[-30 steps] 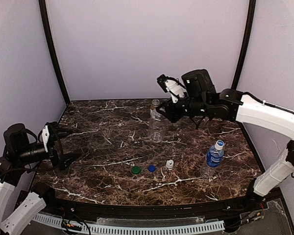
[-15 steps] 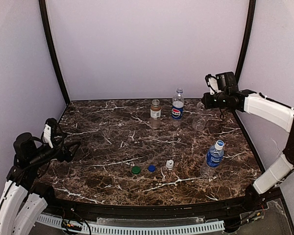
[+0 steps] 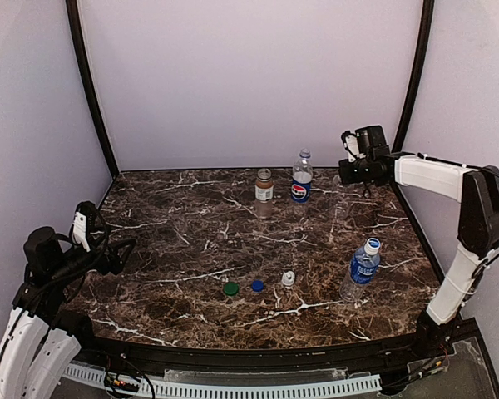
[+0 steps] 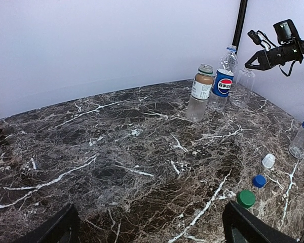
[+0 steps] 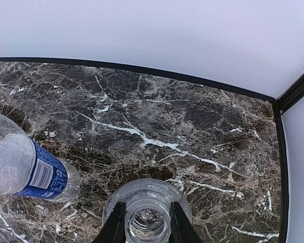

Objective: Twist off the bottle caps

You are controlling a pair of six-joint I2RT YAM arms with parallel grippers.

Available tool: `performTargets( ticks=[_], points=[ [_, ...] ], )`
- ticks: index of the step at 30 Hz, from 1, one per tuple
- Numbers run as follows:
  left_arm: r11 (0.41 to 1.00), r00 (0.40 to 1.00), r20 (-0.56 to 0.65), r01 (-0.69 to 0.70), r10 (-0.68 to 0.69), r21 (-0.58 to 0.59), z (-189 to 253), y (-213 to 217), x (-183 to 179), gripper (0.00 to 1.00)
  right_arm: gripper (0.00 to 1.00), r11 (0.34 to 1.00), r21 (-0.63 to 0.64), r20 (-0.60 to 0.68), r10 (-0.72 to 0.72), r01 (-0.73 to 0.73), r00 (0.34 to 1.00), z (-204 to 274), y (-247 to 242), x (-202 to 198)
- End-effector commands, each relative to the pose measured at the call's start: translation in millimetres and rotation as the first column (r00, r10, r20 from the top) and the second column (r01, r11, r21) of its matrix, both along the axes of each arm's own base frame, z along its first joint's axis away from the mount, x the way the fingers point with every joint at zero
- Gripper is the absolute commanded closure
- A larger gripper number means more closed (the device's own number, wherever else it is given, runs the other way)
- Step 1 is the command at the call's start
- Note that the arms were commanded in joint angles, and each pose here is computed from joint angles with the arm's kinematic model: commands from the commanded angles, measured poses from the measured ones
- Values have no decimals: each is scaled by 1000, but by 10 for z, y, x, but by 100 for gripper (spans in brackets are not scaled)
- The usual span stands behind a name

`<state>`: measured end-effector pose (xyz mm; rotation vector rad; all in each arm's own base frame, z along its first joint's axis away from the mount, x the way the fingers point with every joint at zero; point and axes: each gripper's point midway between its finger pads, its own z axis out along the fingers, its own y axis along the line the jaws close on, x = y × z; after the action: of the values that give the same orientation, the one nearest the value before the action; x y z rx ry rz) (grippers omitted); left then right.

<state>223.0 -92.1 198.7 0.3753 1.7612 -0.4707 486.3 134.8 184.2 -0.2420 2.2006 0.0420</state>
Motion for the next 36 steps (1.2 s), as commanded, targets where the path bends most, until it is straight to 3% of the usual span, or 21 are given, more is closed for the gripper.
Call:
performTargets(
  ticks=[1, 2, 4, 7, 8, 9, 13, 16, 22, 29, 32, 36],
  points=[
    [1000, 1000, -4, -4, 4, -8, -25, 7, 21, 1, 100, 1000, -15, 25, 5, -5, 1000, 44, 26, 103],
    [1000, 1000, -6, -2, 2, -8, -27, 4, 21, 1, 91, 1000, -15, 22, 8, -7, 1000, 56, 32, 104],
    [1000, 1000, -6, 3, -3, -9, -28, -4, 18, 1, 56, 1000, -24, 18, 2, -1, 1000, 104, 12, 101],
    [1000, 1000, -2, 19, -19, -12, -22, -29, 8, 1, 16, 999, -41, 39, -27, 29, 999, 261, -61, 86],
    [1000, 1000, -1, 22, -22, -14, -20, -34, 6, 1, 4, 998, -48, 49, -28, 30, 998, 327, -78, 69],
    [1000, 1000, 1, 27, -27, -15, -14, -42, 3, 1, 2, 998, -47, 62, -26, 29, 998, 419, -83, 54],
    [999, 999, 3, 33, -33, -18, -14, -51, -1, 1, 1, 1000, -27, 83, -13, 16, 996, 802, -95, -78],
    [999, 999, 14, 35, -34, -18, 7, -52, -10, 1, 2, 1000, 8, 15, 1, -1, 1000, 1002, -97, -329],
    [999, 999, 33, 33, -32, -8, 24, -44, -13, 1, 5, 985, 162, -227, 94, -58, 969, 938, -53, -1320],
    [999, 999, 28, 35, -35, -5, -8, -36, 0, 1, 14, 957, 291, -327, 114, -15, 938, 823, -32, -2353],
    [1000, 999, 25, 23, -23, -6, -19, -6, 15, 1, 22, 968, 250, -395, 106, -4, 913, 694, 31, -2689],
    [1000, 1000, 2, 5, -5, -7, -76, 38, 51, 1, 24, 994, 88, -413, -17, 59, 911, 647, -120, -2960]
  ],
)
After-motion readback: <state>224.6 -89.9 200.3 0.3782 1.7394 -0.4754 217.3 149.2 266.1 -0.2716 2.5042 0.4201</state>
